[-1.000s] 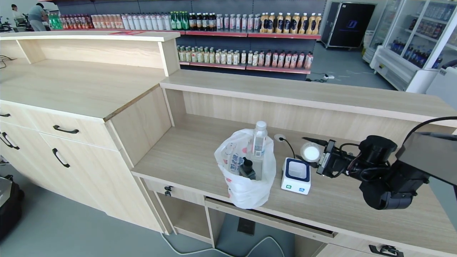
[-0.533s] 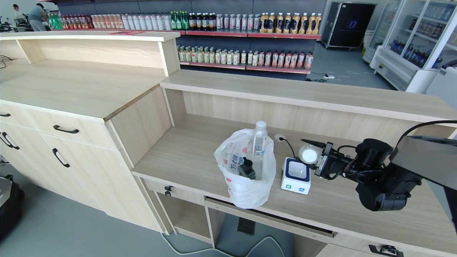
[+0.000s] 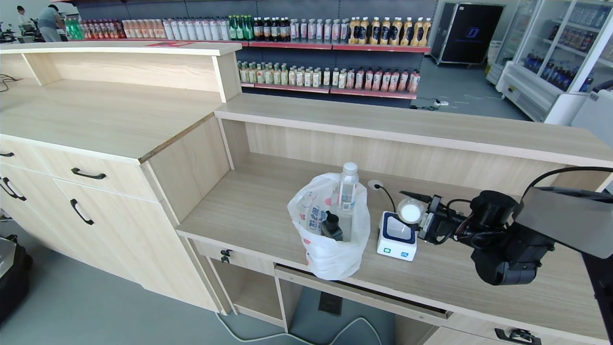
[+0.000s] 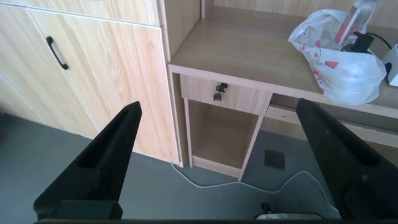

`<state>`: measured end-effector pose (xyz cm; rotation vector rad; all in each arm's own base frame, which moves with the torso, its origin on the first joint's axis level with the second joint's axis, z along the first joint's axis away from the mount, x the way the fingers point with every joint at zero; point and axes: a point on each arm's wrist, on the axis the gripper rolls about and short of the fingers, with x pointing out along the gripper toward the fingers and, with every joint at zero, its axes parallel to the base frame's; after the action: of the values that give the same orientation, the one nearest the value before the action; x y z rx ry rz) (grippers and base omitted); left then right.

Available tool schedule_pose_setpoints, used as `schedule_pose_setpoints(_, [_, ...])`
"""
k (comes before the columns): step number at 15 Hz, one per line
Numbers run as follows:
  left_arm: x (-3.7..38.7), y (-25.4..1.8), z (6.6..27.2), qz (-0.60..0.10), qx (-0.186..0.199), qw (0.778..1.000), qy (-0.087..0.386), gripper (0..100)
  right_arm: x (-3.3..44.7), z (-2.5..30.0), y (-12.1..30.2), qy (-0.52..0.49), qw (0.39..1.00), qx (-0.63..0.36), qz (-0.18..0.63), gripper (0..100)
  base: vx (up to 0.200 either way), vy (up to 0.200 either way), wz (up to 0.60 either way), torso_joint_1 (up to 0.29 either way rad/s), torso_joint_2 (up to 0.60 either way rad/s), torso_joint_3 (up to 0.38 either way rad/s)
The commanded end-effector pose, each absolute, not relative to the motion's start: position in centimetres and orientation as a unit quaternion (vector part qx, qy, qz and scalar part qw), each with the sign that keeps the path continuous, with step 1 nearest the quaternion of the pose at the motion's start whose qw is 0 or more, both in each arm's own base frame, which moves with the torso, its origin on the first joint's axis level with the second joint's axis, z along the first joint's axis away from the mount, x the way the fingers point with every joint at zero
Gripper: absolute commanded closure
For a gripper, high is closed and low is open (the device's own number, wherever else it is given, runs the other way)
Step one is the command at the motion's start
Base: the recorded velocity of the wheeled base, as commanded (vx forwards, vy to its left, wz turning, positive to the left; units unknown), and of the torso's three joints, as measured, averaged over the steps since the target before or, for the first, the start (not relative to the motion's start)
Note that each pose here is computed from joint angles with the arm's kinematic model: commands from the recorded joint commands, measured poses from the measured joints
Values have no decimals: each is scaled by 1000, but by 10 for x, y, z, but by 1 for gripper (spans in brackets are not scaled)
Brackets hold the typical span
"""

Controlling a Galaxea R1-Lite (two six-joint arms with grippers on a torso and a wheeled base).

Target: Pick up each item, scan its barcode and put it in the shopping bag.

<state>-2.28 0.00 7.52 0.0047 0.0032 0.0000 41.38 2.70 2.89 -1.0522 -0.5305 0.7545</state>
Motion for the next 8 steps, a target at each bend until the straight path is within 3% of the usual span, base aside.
schedule_pose_setpoints(1, [-23,0,75,0,2,1000,2,0,416,24,30,-244,765,-483,351,100,0,0,0,0,0,0])
schedule_pose_setpoints(8, [-23,0,75,0,2,1000,2,0,427,21,41,-262,760,-479,353,100,0,0,0,0,0,0])
